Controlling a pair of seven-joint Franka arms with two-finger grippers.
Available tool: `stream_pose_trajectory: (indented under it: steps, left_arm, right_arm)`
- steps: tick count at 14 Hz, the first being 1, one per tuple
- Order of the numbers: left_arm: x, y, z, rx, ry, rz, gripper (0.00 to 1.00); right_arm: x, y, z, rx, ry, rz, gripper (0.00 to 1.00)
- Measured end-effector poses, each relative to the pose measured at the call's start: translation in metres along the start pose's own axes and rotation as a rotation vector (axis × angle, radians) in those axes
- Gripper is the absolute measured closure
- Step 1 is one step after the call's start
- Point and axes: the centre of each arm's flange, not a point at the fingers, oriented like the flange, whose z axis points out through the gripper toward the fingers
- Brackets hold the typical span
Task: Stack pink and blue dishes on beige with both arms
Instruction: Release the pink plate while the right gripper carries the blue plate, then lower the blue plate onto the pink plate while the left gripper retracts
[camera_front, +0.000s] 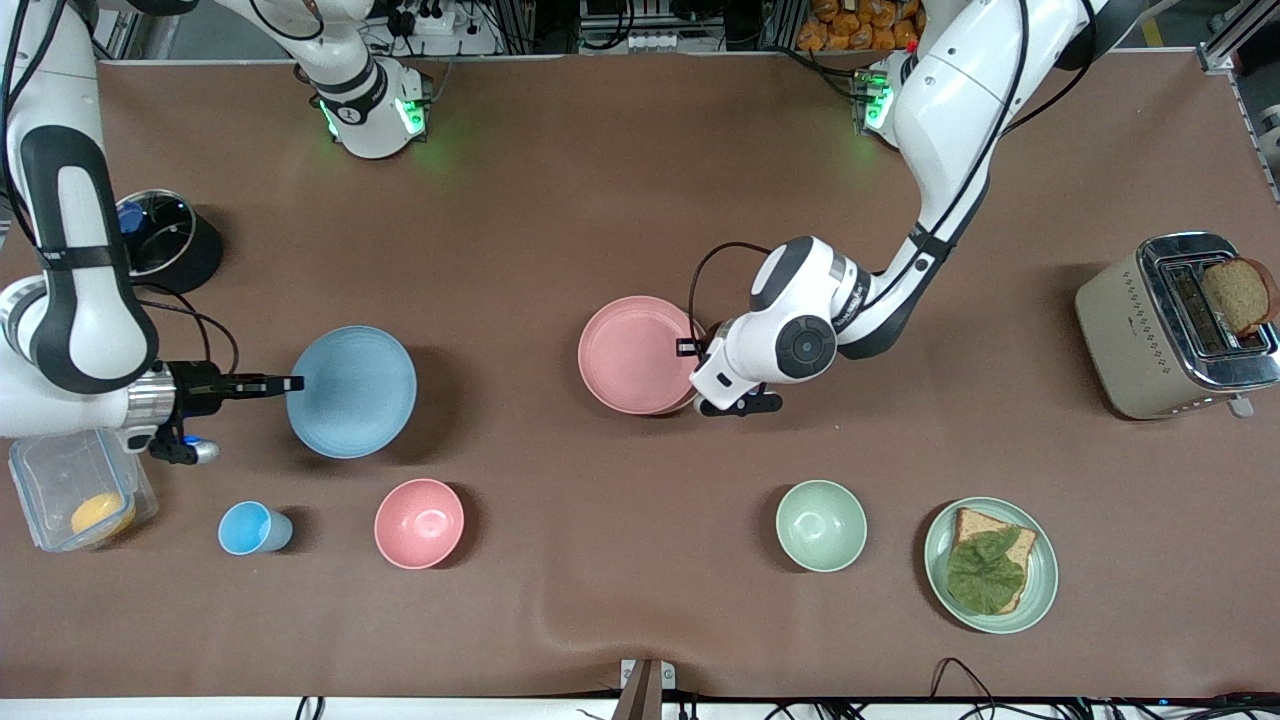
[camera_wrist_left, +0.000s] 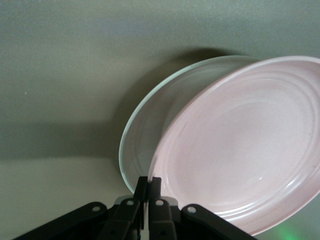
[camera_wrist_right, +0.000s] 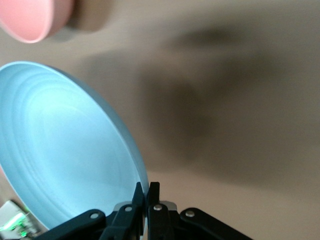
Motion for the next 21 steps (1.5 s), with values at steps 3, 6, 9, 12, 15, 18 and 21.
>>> stream_pose_trajectory:
  steps: [3, 6, 9, 12, 15, 18, 21]
  left_arm:
    - [0.003, -0.006, 0.002, 0.006, -0.002, -0.011, 0.96]
    - [0.004, -0.008, 0.004, 0.008, -0.006, -0.014, 0.96]
    - [0.004, -0.010, 0.008, 0.011, -0.012, -0.015, 0.96]
    - [0.005, -0.011, 0.013, 0.013, -0.019, -0.018, 0.92]
    - [0.006, -0.012, 0.012, 0.012, -0.018, -0.019, 0.75]
    - [0.011, -0.015, -0.010, 0.003, 0.000, -0.027, 0.46]
    - [0.016, -0.040, -0.090, 0.089, 0.077, -0.003, 0.17]
  right_arm:
    - [0.004, -0.045, 0.023, 0.005, -0.029, -0.043, 0.95]
    - [0.004, -0.075, 0.039, 0.019, -0.046, -0.060, 0.95]
    - [0.004, -0.089, 0.048, 0.017, -0.058, -0.065, 0.95]
    - [0.002, -0.090, 0.055, 0.019, -0.066, -0.062, 0.95]
    - [0.001, -0.091, 0.061, 0.017, -0.072, -0.045, 0.95]
    - [-0.001, -0.114, 0.068, -0.001, -0.071, -0.011, 0.95]
    - [-0.004, -0.153, 0.094, -0.041, -0.048, 0.041, 0.95]
